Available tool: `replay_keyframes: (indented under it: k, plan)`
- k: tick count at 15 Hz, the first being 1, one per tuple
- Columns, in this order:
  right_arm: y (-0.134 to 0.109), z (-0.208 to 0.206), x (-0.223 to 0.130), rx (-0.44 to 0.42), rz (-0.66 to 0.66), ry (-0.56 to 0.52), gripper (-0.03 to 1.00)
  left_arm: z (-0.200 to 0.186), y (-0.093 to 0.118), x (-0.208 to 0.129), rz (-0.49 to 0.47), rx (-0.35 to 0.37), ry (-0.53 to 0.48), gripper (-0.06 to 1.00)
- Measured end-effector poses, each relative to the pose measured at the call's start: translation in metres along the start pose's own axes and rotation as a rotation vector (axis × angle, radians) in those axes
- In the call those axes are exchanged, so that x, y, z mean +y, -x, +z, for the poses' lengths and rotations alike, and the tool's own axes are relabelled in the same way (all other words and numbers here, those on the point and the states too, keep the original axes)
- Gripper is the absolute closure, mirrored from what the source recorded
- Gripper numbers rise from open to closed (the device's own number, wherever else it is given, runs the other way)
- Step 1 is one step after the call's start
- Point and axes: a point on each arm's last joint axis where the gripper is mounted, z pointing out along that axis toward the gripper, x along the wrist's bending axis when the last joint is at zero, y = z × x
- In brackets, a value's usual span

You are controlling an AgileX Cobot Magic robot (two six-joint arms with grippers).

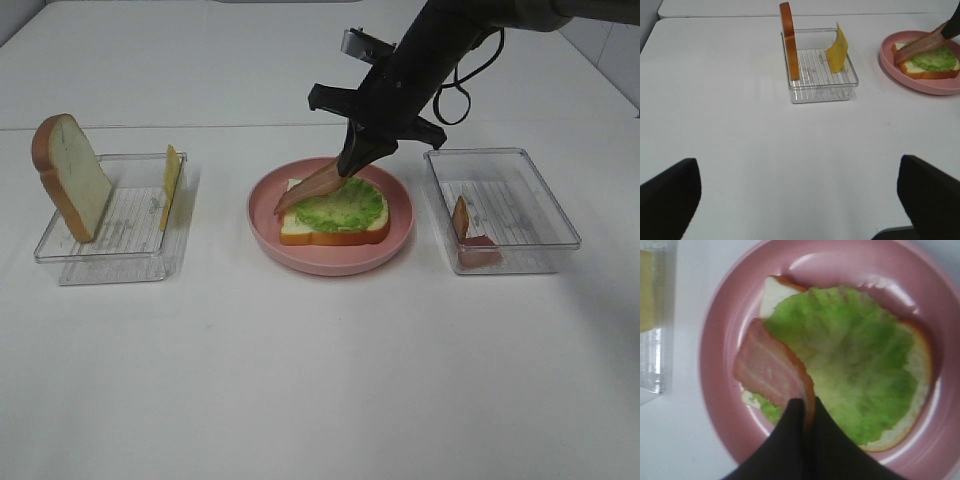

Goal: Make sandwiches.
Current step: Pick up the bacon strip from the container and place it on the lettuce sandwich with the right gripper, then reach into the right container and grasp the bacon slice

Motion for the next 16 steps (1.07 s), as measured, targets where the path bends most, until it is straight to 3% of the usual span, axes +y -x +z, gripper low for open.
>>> replay_keyframes:
  k: [2, 5, 7, 8, 9, 10, 12, 16]
  plan:
    - [0.006, -0.001, 0.000, -0.068, -0.014, 0.000, 0.94, 0.000, 0.000, 0.000, 0.000, 0.000, 0.000, -0.04]
    - [0.007, -0.001, 0.000, -0.077, -0.011, -0.004, 0.93, 0.000, 0.000, 0.000, 0.000, 0.000, 0.000, -0.04]
    - [0.008, -0.001, -0.001, -0.089, -0.011, -0.015, 0.71, 0.000, 0.000, 0.000, 0.000, 0.000, 0.000, -0.04]
    - [0.008, -0.001, -0.002, -0.095, -0.014, -0.018, 0.53, 0.000, 0.000, 0.000, 0.000, 0.000, 0.000, -0.04]
    - [0.009, -0.001, -0.002, -0.098, -0.016, -0.018, 0.44, 0.000, 0.000, 0.000, 0.000, 0.000, 0.000, -0.04]
    - [0.010, -0.003, -0.002, -0.118, -0.028, -0.025, 0.17, 0.000, 0.000, 0.000, 0.000, 0.000, 0.000, -0.04]
    - [0.009, -0.014, -0.002, -0.147, -0.052, -0.014, 0.09, 0.000, 0.000, 0.000, 0.000, 0.000, 0.000, -0.04]
    - [-0.002, -0.068, -0.003, -0.221, -0.116, 0.037, 0.06, 0.000, 0.000, 0.000, 0.000, 0.000, 0.000, -0.04]
